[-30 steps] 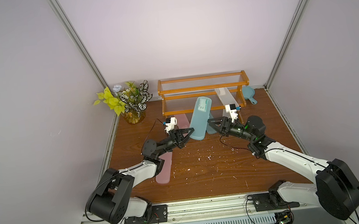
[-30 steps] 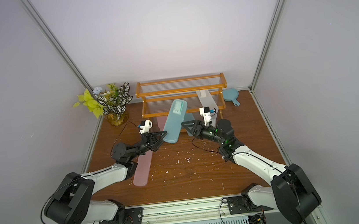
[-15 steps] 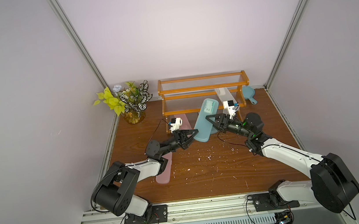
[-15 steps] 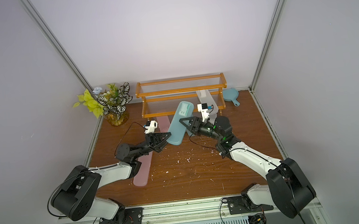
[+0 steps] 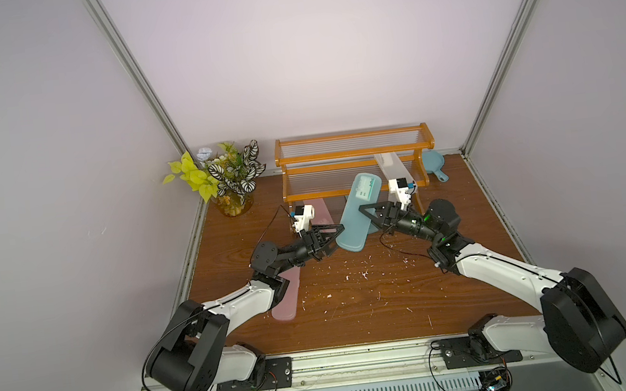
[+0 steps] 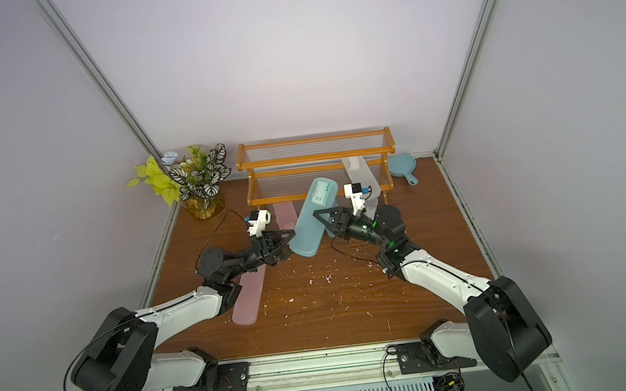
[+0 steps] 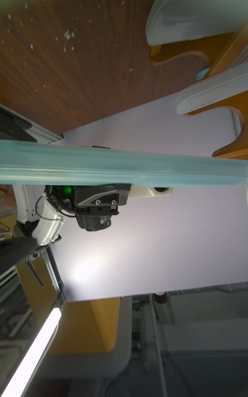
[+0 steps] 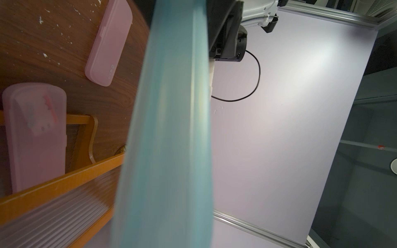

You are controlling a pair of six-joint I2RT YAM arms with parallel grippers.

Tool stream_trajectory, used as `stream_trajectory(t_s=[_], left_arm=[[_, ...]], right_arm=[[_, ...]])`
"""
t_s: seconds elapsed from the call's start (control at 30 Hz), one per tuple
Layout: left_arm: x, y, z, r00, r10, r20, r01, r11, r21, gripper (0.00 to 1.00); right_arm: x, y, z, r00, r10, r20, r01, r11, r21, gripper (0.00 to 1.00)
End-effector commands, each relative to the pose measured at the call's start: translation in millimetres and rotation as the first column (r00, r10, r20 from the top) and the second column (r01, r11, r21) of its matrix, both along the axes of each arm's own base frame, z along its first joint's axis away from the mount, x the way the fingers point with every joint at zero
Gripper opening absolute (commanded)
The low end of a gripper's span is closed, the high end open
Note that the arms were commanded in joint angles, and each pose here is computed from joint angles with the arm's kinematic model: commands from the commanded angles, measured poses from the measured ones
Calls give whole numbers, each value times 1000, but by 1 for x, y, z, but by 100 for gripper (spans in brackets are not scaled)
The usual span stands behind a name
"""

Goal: Remove the pencil cases from the shelf
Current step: Place the pencil case at the center of the board.

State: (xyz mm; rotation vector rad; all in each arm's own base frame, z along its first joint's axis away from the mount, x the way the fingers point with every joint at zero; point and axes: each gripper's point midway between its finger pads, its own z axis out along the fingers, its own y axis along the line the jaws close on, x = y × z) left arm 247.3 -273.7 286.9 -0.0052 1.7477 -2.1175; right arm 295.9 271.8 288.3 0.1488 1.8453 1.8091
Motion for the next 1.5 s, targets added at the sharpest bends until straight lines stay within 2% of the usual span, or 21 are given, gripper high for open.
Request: stream_trajectory(t_s=[0.0, 0.07, 0.17, 0.3, 0.43, 0.87, 1.0, 1.47], left_arm=[[3, 2, -10, 998, 54, 12, -54, 995, 79, 75], [8, 5, -22, 995, 95, -6, -93, 982, 161, 86], [16, 19, -39, 983, 184, 6, -175, 925, 336, 98], [22, 54, -46, 950, 312, 8, -286, 862, 418, 98], [22, 89, -49, 887, 459, 49, -418, 753, 507, 98], [-1, 150, -53, 745, 657, 116, -572, 539, 619, 98], [-6, 157, -54, 727, 676, 121, -584, 516, 627, 98], [-15, 163, -57, 721, 682, 122, -584, 502, 638, 98]], right_arm=[[-12, -3, 0, 999, 5, 46, -3, 999, -39, 25], [-17, -4, -16, 1000, 6, 22, -4, 996, -90, 25], [-27, 1, -39, 1000, 26, -6, -27, 985, -172, 25], [-41, 10, -65, 998, 51, -47, -60, 974, -218, 25], [-53, 23, -88, 994, 67, -85, -85, 968, -236, 25], [-73, 82, -142, 969, 161, -190, -207, 944, -256, 23], [-74, 101, -153, 960, 188, -210, -239, 937, -253, 22], [-64, 149, -185, 938, 209, -277, -276, 933, -230, 21]])
